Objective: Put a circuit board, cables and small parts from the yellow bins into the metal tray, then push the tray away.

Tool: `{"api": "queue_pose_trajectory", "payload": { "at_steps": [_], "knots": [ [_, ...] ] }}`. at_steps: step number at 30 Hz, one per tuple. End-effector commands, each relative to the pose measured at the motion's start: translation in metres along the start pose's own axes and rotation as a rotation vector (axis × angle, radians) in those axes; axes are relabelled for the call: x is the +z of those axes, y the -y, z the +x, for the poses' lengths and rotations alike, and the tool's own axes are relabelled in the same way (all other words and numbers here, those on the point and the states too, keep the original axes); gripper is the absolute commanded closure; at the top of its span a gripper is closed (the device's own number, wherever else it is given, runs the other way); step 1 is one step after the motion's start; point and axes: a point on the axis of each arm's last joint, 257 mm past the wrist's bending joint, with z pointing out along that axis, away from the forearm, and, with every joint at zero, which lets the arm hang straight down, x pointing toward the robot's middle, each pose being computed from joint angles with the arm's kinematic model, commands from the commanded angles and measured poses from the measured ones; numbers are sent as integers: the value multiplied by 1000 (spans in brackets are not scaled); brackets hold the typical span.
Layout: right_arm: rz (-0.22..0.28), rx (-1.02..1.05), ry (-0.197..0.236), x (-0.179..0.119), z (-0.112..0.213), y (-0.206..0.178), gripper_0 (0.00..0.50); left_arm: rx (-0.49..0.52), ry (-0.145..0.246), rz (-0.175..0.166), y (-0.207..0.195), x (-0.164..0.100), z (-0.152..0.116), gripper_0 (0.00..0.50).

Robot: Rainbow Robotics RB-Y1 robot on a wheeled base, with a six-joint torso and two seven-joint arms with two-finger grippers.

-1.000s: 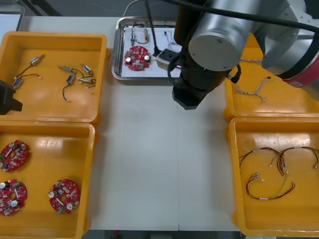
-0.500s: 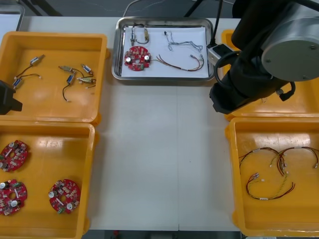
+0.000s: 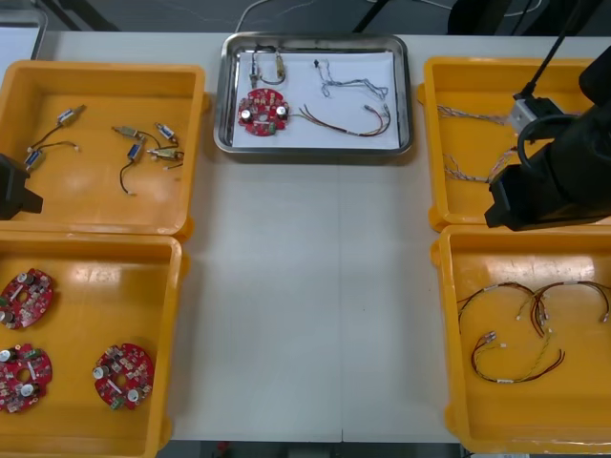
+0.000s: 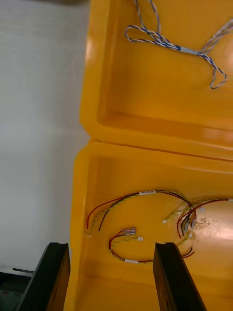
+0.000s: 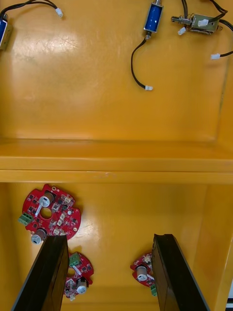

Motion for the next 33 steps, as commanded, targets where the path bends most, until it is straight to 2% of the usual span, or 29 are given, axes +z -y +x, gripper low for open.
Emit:
{"api": "queue_pose_trajectory", "payload": {
  "at_steps": [1, 9, 16, 19, 23, 33],
  "knots": [
    [79, 56, 30, -11, 4, 40, 0, -66, 0, -30, -4, -2, 4, 0],
    [116, 150, 12, -9, 14, 76, 0, -66, 0, -30, -4, -2, 4, 0],
    [123, 183, -10, -4, 22, 94, 0, -66, 0, -30, -4, -2, 4, 0],
    [140, 185, -2, -1, 22, 101, 0, -66, 0, -30, -4, -2, 4, 0],
    [138, 181, 19, 10, 20, 105, 0, -66, 0, -30, -4, -2, 4, 0],
    [98, 158, 58, 34, 18, 111, 0, -66, 0, -30, -4, -2, 4, 0]
  ]
}}
